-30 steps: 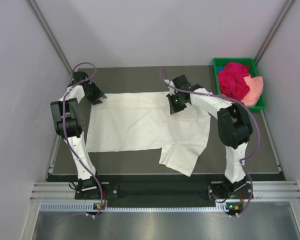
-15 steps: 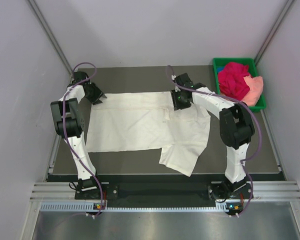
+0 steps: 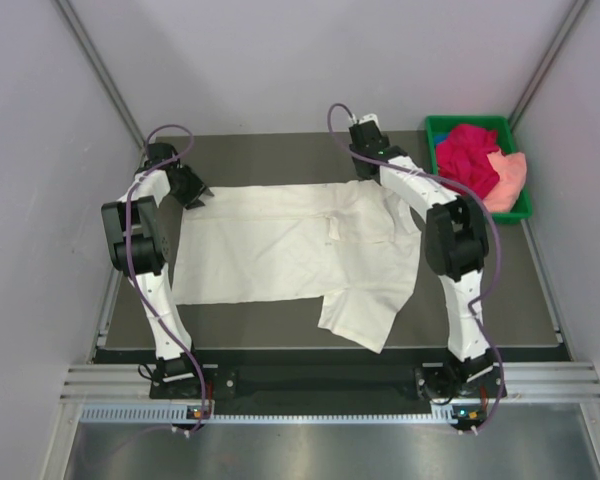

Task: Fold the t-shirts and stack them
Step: Fold the tshirt

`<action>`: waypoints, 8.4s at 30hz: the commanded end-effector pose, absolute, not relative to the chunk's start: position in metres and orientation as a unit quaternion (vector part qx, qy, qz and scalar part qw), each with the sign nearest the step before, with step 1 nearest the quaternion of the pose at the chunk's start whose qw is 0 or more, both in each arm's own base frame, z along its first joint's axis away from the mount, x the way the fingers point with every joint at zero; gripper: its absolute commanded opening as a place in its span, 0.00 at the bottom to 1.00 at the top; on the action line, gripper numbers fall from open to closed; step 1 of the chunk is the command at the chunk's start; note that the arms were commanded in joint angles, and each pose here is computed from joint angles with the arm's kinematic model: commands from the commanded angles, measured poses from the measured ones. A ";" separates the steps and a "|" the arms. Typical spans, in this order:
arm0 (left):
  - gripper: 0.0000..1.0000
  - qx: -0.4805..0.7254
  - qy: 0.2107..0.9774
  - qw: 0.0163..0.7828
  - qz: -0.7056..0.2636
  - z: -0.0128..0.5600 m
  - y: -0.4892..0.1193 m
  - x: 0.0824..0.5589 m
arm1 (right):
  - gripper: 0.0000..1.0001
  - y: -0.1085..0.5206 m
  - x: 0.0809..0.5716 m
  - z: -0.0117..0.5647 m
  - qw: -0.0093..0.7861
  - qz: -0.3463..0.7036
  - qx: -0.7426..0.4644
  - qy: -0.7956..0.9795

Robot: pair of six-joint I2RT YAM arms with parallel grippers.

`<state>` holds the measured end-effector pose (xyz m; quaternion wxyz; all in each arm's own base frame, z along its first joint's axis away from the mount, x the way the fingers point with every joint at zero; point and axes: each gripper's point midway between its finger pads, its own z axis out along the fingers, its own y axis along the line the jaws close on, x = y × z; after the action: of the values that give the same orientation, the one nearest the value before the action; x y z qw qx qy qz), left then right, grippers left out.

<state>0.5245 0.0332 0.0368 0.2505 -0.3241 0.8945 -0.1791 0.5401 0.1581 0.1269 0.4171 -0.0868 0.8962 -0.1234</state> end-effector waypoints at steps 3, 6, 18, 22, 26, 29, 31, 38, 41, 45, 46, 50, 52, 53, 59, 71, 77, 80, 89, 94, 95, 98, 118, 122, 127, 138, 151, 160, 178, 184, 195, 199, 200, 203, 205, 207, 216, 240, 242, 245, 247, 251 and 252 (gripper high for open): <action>0.48 -0.342 0.912 0.199 -0.113 -0.013 0.052 0.500 | 0.54 0.170 0.567 0.123 0.438 -0.153 -0.114 0.878; 0.48 -0.341 0.913 0.196 -0.109 -0.016 0.052 0.499 | 0.55 0.171 0.572 0.115 0.440 -0.166 -0.123 0.874; 0.48 -0.352 0.917 0.174 -0.062 -0.034 0.066 0.488 | 0.20 0.121 0.593 0.134 0.458 -0.275 -0.033 0.845; 0.48 -0.358 0.917 0.164 -0.053 -0.041 0.068 0.484 | 0.06 0.123 0.593 0.139 0.468 -0.142 0.009 0.872; 0.48 -0.361 0.916 0.168 -0.047 -0.040 0.071 0.486 | 0.03 0.111 0.588 0.127 0.444 -0.009 0.056 0.894; 0.48 -0.362 0.916 0.168 -0.046 -0.041 0.072 0.487 | 0.02 0.108 0.584 0.124 0.436 0.072 0.087 0.893; 0.48 -0.362 0.916 0.167 -0.046 -0.041 0.073 0.487 | 0.01 0.109 0.576 0.121 0.425 0.117 0.103 0.892; 0.48 -0.364 0.916 0.166 -0.039 -0.042 0.075 0.486 | 0.00 0.092 0.571 0.123 0.387 0.283 0.176 0.860; 0.48 -0.366 0.915 0.164 -0.036 -0.044 0.078 0.486 | 0.00 0.100 0.562 0.131 0.374 0.326 0.179 0.850; 0.48 -0.367 0.914 0.165 -0.050 -0.041 0.074 0.488 | 0.05 0.101 0.556 0.146 0.357 0.387 0.196 0.827; 0.48 -0.366 0.914 0.165 -0.055 -0.041 0.072 0.489 | 0.10 0.100 0.558 0.147 0.363 0.384 0.193 0.827; 0.48 -0.364 0.914 0.165 -0.063 -0.040 0.068 0.490 | 0.37 0.091 0.563 0.139 0.370 0.318 0.181 0.854; 0.48 -0.364 0.915 0.164 -0.062 -0.040 0.068 0.489 | 0.40 0.074 0.576 0.137 0.390 0.263 0.166 0.867; 0.48 -0.365 0.915 0.163 -0.062 -0.040 0.068 0.488 | 0.42 0.090 0.576 0.136 0.382 0.251 0.147 0.877; 0.48 -0.365 0.915 0.162 -0.062 -0.041 0.068 0.487 | 0.47 0.103 0.591 0.135 0.408 0.157 0.065 0.897; 0.48 -0.362 0.916 0.163 -0.060 -0.041 0.067 0.485 | 0.48 0.111 0.602 0.091 0.384 -0.048 -0.040 0.921; 0.49 -0.362 0.916 0.164 -0.058 -0.041 0.068 0.485 | 0.48 0.086 0.597 0.070 0.358 -0.128 -0.065 0.922; 0.48 -0.360 0.916 0.166 -0.053 -0.040 0.069 0.486 | 0.45 0.084 0.600 0.067 0.361 -0.130 -0.063 0.921; 0.48 -0.361 0.917 0.165 -0.042 -0.041 0.071 0.482 | 0.37 0.062 0.603 0.067 0.360 -0.146 0.010 0.921; 0.48 -0.362 0.917 0.163 -0.034 -0.042 0.074 0.480 | 0.36 0.039 0.597 0.063 0.344 -0.138 0.057 0.927; 0.48 -0.363 0.917 0.164 -0.035 -0.042 0.074 0.480 | 0.35 0.039 0.597 0.064 0.344 -0.133 0.058 0.928; 0.48 -0.364 0.916 0.163 -0.035 -0.042 0.074 0.480 | 0.33 0.045 0.597 0.072 0.352 -0.110 0.062 0.927; 0.53 -0.315 0.914 0.223 -0.121 0.023 0.029 0.514 | 0.44 0.034 0.559 0.192 0.417 -0.029 0.143 0.897; 0.55 -0.302 0.916 0.240 -0.114 0.046 0.015 0.506 | 0.43 0.049 0.525 0.201 0.405 0.020 0.146 0.903; 0.58 -0.279 0.922 0.255 -0.091 0.063 -0.010 0.493 | 0.42 0.079 0.477 0.188 0.385 0.094 0.142 0.907; 0.54 -0.104 0.920 0.287 -0.246 0.100 -0.201 0.447 | 0.37 0.110 0.412 0.113 0.334 0.167 0.153 0.915; 0.49 -0.051 0.886 0.265 -0.378 0.072 -0.320 0.438 | 0.30 0.121 0.412 0.073 0.313 0.150 0.169 0.922; 0.48 -0.036 0.904 0.246 -0.348 0.046 -0.333 0.432 | 0.29 0.117 0.402 0.058 0.298 0.142 0.194 0.924; 0.30 -0.017 0.910 0.245 -0.334 0.043 -0.342 0.429 | 0.29 0.121 0.397 0.035 0.277 0.143 0.226 0.923; 0.03 -0.018 0.910 0.240 -0.337 0.044 -0.344 0.428 | 0.17 0.116 0.398 0.033 0.282 0.131 0.234 0.921; 0.00 -0.025 0.908 0.233 -0.347 0.067 -0.349 0.429 | 0.00 0.122 0.396 0.059 0.306 0.150 0.225 0.913; 0.00 -0.028 0.910 0.229 -0.345 0.069 -0.347 0.426 | 0.00 0.120 0.391 0.068 0.313 0.146 0.226 0.911; 0.00 -0.029 0.911 0.229 -0.341 0.069 -0.346 0.426 | 0.00 0.119 0.389 0.070 0.315 0.145 0.226 0.910; 0.00 -0.033 0.917 0.228 -0.326 0.073 -0.342 0.426 | 0.00 0.117 0.387 0.080 0.320 0.143 0.225 0.909; 0.00 -0.034 0.920 0.221 -0.322 0.076 -0.341 0.424 | 0.00 0.116 0.384 0.088 0.326 0.144 0.225 0.907; 0.00 -0.036 0.924 0.214 -0.314 0.075 -0.339 0.423 | 0.00 0.118 0.380 0.095 0.332 0.145 0.223 0.905; 0.00 -0.034 0.943 0.190 -0.272 0.066 -0.324 0.410 | 0.00 0.124 0.350 0.098 0.333 0.152 0.230 0.902; 0.44 -0.086 0.942 0.247 -0.212 0.102 -0.222 0.475 | 0.48 0.096 0.455 0.140 0.416 0.134 0.063 0.897; 0.43 -0.113 0.937 0.261 -0.204 0.102 -0.191 0.494 | 0.47 0.089 0.475 0.140 0.420 0.121 0.045 0.898; 0.43 -0.147 0.928 0.279 -0.198 0.103 -0.154 0.516 | 0.43 0.088 0.497 0.151 0.431 0.124 0.016 0.894; 0.43 -0.164 0.926 0.280 -0.195 0.095 -0.136 0.527 | 0.41 0.088 0.508 0.139 0.421 0.123 0.008 0.899; 0.43 -0.206 0.918 0.286 -0.182 0.077 -0.092 0.546 | 0.41 0.091 0.543 0.137 0.429 0.120 -0.005 0.895; 0.43 -0.212 0.917 0.286 -0.179 0.074 -0.085 0.548 | 0.42 0.092 0.547 0.132 0.421 0.119 -0.006 0.899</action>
<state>0.5307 -0.0908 0.0761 0.2660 -0.2163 0.9227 -0.1764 0.5221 0.0869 0.1146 0.3971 0.0264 0.9101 0.1155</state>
